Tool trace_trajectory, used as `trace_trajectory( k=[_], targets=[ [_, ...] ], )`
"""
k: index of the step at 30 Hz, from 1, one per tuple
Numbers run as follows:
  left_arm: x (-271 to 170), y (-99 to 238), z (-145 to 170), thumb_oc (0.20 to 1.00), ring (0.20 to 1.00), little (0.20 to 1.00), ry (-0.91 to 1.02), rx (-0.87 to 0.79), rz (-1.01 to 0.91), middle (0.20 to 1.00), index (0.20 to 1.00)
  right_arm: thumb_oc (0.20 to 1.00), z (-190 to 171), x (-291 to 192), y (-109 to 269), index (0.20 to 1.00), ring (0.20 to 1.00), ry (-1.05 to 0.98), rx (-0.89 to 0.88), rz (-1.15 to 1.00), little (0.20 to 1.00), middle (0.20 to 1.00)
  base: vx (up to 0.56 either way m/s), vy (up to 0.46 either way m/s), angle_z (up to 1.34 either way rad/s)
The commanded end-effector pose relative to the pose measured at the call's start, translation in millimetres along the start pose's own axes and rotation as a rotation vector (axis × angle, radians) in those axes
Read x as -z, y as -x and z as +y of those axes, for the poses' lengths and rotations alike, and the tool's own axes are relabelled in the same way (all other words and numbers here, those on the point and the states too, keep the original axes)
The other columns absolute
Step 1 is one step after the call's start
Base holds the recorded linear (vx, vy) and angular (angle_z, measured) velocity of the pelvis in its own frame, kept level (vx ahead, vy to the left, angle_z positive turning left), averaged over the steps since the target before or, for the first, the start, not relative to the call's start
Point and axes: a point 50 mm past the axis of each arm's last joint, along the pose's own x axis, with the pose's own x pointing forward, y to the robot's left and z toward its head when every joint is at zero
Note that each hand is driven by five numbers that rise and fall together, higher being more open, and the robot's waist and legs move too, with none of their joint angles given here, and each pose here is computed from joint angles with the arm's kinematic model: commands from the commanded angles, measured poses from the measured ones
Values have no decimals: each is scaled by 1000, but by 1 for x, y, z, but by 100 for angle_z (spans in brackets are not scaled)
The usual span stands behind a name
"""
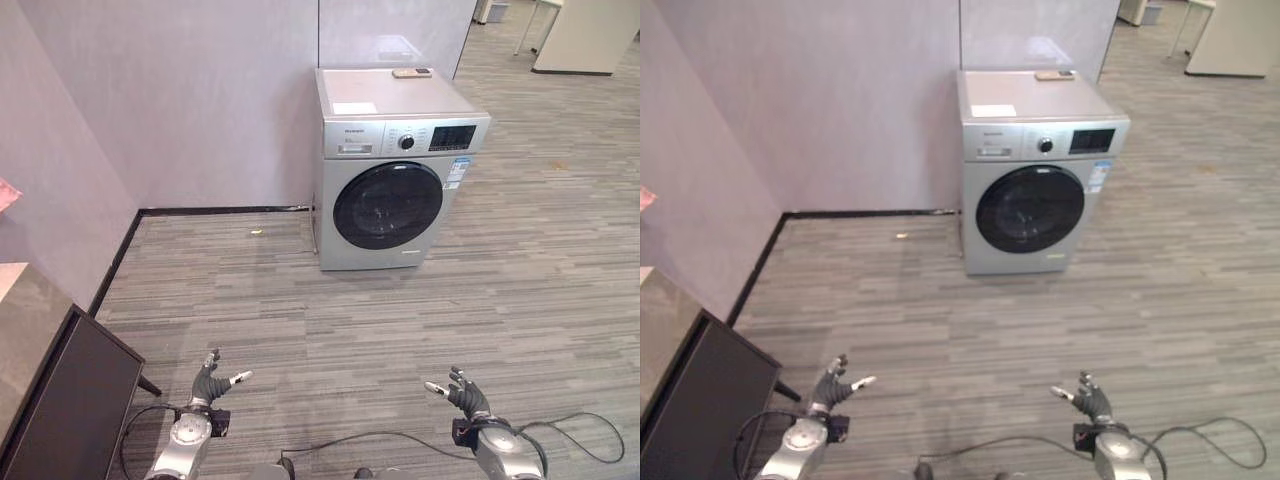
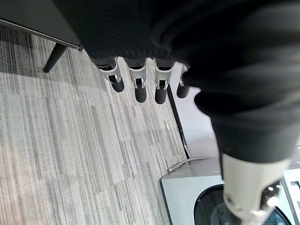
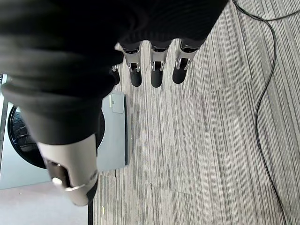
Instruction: Put brush and paste in cup on sink, flatten towel.
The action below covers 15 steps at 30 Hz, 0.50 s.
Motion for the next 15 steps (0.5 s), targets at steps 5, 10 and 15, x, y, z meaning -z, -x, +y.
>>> trace_trajectory(
  k=[5,10,15],
  targets=[
    [-15,0,7,1000,1000,1000,-55,20,-101,1000,1000,1000,2,-3,0,1000,1000,-30,-12,-27,1000,1000,82,176,15],
    [-17,0,8,1000,1000,1000,-81,37,-104,1000,1000,1000,0,7,3,1000,1000,-47,-7,8,1000,1000,78,107,28],
    [-12,-1,8,1000,1000,1000,-82,36,-72,1000,1000,1000,-6,13,6,1000,1000,-53,6,27,1000,1000,197,3,21]
  ],
)
